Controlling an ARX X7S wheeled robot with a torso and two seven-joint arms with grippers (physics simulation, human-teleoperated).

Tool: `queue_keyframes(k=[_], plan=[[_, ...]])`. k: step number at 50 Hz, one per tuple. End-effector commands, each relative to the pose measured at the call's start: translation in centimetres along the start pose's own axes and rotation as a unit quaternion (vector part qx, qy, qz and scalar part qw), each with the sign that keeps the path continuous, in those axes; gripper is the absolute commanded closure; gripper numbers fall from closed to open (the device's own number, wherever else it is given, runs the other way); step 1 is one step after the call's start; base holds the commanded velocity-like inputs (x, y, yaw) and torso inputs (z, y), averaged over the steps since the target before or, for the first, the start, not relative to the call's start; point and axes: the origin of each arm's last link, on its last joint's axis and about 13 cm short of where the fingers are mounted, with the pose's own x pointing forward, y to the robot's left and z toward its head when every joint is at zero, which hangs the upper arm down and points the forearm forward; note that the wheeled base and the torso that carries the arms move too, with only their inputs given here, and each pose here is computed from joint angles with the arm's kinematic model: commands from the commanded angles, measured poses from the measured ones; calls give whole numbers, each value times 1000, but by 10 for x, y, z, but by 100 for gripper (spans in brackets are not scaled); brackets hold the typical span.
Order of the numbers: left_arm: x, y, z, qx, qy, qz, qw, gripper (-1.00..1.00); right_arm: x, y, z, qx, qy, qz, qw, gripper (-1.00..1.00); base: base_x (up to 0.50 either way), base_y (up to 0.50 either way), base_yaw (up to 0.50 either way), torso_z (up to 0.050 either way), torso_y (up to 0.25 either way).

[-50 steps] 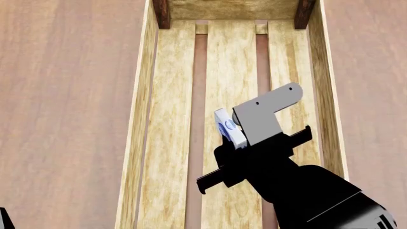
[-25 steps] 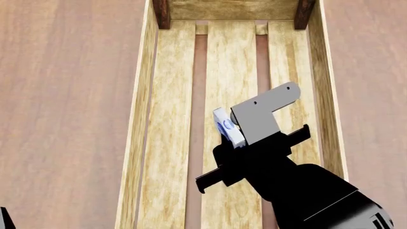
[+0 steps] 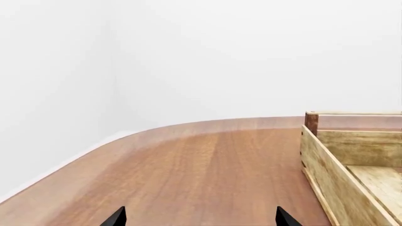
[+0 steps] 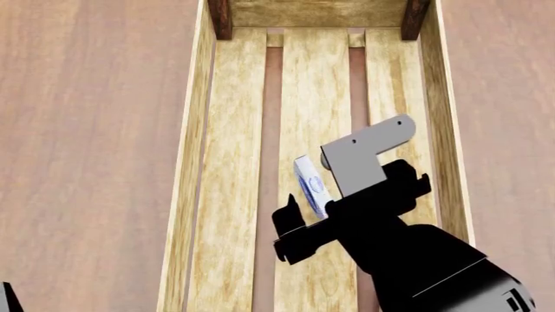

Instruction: Pick up the cream cheese and put it in the tray.

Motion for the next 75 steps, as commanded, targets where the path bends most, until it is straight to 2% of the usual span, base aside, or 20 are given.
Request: queue_keyframes(k=[1,26,40,56,66,75], plan=[[0,-1,-1,1,1,-2,1000,-100,-3,-1,1,2,1,-7,1000,-100,0,0,0,0,0],[1,1,-2,-3,6,-2,1000,-100,-64,-8,28,-14,-57,-49,997,-100,0,0,0,0,0],[2,1,-2,-2,11,-2,1000,-100,-104,-23,32,2,-91,-92,992,-100,0,0,0,0,0],[2,2,-2,-1,11,2,1000,-100,-135,-40,13,38,-107,-134,984,-100,0,0,0,0,0],[3,4,-2,0,11,6,1000,-100,-143,-47,5,59,-114,-149,981,-100,0,0,0,0,0],[6,4,-4,2,14,6,1000,-100,-142,-55,-15,85,-114,-163,976,-100,0,0,0,0,0]])
